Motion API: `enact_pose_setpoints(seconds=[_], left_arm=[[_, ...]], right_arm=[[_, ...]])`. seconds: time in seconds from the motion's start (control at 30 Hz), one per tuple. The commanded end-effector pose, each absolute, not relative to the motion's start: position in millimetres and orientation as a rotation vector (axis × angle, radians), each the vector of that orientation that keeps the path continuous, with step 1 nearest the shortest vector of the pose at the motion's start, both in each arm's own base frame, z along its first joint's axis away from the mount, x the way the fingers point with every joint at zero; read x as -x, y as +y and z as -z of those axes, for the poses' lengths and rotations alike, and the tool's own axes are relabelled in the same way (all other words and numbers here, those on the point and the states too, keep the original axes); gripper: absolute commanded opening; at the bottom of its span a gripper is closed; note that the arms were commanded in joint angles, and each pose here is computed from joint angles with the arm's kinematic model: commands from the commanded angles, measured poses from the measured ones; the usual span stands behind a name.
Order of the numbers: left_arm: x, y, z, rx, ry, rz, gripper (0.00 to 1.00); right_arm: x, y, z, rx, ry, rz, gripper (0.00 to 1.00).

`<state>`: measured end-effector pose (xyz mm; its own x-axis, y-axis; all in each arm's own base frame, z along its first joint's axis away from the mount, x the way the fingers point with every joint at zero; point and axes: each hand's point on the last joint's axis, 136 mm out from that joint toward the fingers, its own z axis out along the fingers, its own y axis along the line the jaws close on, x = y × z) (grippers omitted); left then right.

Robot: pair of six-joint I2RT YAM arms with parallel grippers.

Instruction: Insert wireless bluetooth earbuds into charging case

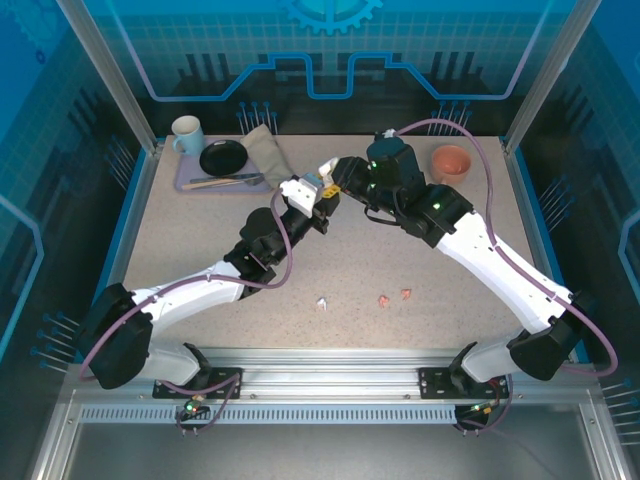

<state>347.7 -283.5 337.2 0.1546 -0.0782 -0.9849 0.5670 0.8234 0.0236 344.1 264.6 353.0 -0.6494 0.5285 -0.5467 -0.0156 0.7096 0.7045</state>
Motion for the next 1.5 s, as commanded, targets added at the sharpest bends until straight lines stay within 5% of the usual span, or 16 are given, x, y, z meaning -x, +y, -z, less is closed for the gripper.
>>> enact_pose_setpoints(seconds=[0.0, 0.3, 1.47], left_arm=[[-323, -284, -389, -0.42, 1.173, 0.58, 0.0], [-327, -286, -377, -0.428, 1.203, 0.573, 0.0], [-299, -279, -317, -0.737, 1.387, 0.83, 0.0]], right_arm=[[-343, 263, -332, -0.374, 2.204, -0.842, 0.25], [-341, 263, -331, -0.372, 2.203, -0.853, 0.16], [-311, 241, -399, 0.139, 1.881, -0.825, 0.14]])
